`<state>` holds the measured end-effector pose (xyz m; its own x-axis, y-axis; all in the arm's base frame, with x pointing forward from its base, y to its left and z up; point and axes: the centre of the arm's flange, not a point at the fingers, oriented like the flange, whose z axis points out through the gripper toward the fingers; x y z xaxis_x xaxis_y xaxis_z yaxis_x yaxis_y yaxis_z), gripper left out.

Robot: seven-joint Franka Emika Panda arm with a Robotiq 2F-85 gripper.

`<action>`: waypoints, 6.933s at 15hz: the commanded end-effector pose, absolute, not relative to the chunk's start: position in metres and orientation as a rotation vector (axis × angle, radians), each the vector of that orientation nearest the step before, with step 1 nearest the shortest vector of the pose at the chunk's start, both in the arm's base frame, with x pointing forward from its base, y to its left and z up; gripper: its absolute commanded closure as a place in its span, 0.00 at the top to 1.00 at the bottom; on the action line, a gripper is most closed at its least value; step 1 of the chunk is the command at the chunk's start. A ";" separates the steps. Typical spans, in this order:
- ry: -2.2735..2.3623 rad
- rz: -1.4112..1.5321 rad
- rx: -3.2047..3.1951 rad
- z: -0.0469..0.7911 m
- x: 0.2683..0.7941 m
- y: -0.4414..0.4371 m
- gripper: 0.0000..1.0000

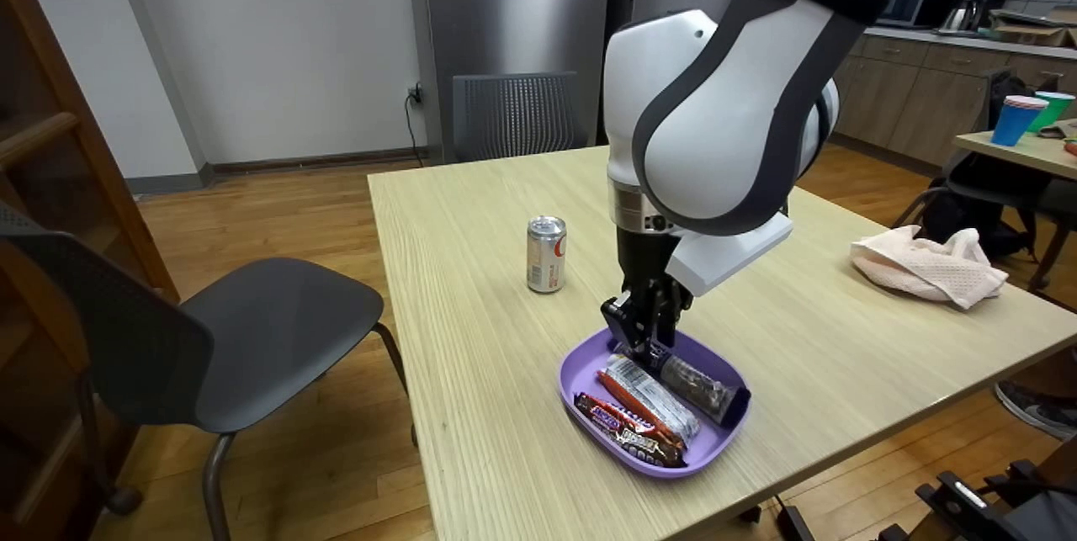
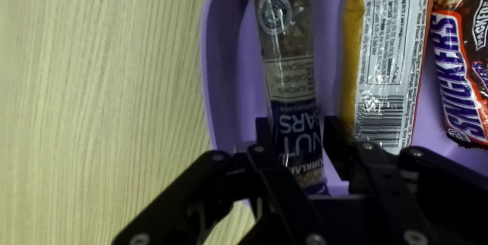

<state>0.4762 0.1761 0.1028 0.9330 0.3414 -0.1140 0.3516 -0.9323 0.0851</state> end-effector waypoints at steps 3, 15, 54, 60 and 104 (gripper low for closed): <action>0.492 -0.153 2.993 0.114 0.471 0.174 0.90; 0.326 -0.104 3.036 0.135 0.492 0.115 1.00; -0.226 -0.118 2.924 0.145 0.487 -0.159 1.00; -0.290 -0.134 2.888 0.143 0.481 -0.192 1.00; -0.387 -0.177 2.615 0.131 0.482 -0.275 1.00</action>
